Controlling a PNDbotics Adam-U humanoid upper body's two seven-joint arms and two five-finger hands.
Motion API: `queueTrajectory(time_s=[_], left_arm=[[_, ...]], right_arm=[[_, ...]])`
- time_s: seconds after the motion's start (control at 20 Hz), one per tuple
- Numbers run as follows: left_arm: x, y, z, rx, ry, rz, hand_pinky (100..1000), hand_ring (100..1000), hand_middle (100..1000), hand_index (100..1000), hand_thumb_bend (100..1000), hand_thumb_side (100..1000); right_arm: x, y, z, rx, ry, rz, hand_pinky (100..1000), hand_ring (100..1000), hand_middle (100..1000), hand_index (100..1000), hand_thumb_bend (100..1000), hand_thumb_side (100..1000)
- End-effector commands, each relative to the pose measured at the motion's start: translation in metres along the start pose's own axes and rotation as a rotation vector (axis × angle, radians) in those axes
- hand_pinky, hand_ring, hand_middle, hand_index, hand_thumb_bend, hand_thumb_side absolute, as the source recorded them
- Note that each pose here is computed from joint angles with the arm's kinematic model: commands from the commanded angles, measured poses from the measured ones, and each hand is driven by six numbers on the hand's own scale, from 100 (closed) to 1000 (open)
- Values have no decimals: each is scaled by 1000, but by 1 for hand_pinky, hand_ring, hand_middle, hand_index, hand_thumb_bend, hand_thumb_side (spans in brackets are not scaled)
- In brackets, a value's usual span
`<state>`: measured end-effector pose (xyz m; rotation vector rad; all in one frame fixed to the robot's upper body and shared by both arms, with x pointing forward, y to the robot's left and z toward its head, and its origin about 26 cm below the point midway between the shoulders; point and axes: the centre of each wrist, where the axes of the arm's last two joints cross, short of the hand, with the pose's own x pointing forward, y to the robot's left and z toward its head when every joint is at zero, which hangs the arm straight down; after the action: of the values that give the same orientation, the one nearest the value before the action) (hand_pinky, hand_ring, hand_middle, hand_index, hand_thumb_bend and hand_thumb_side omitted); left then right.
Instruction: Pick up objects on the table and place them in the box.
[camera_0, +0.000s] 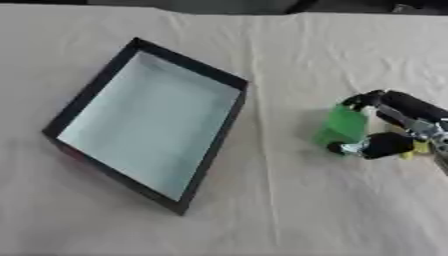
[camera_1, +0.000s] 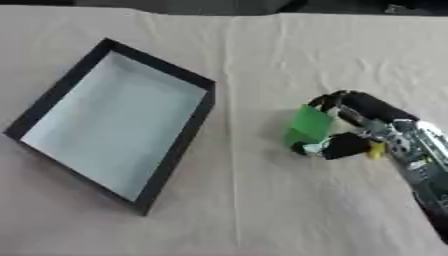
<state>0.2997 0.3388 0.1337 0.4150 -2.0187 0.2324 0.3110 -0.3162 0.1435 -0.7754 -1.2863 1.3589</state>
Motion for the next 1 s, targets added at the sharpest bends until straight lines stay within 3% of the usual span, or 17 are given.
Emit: queueTrajectory(time_s=[0.05, 0.15, 0.2, 0.25, 0.3, 0.35, 0.6, 0.7, 1.0], left_arm=[[5, 2, -3, -5, -20, -3, 813, 603, 788, 796, 418, 683], [5, 2, -3, -5, -21, -3, 813, 603, 787, 796, 418, 683], [5, 2, -3, -5, -20, -3, 813, 603, 786, 796, 418, 681], [5, 2, -3, -5, -19, -2, 813, 603, 786, 796, 417, 681], [5, 2, -2, -6, -18, -2, 813, 603, 785, 796, 417, 681], [4, 2, -2, -6, -17, -2, 814, 603, 784, 796, 417, 681], [4, 2, -2, -4, -16, -2, 814, 603, 782, 793, 416, 683], [5, 2, -3, -4, -20, -2, 814, 604, 782, 793, 415, 683], [6, 3, -3, -4, -24, -5, 814, 604, 782, 792, 413, 684]], right_arm=[[1, -8, 2, -32, 6, 3, 891, 823, 578, 788, 504, 492], [2, -8, 2, -37, 6, -10, 889, 814, 567, 779, 484, 446], [3, -8, 2, -38, 5, -16, 888, 804, 559, 770, 454, 353], [3, -8, 2, -36, 4, -21, 888, 802, 557, 768, 447, 327], [3, -7, 2, -35, 3, -27, 888, 792, 552, 764, 428, 228], [3, -7, 2, -33, 3, -34, 888, 787, 548, 761, 423, 188], [6, -8, 4, -34, -15, -79, 883, 746, 507, 718, 428, 168], [9, -11, 5, -47, -28, -99, 881, 731, 492, 701, 384, 150], [25, -34, 15, -130, -95, -125, 862, 668, 437, 636, 311, 117]])
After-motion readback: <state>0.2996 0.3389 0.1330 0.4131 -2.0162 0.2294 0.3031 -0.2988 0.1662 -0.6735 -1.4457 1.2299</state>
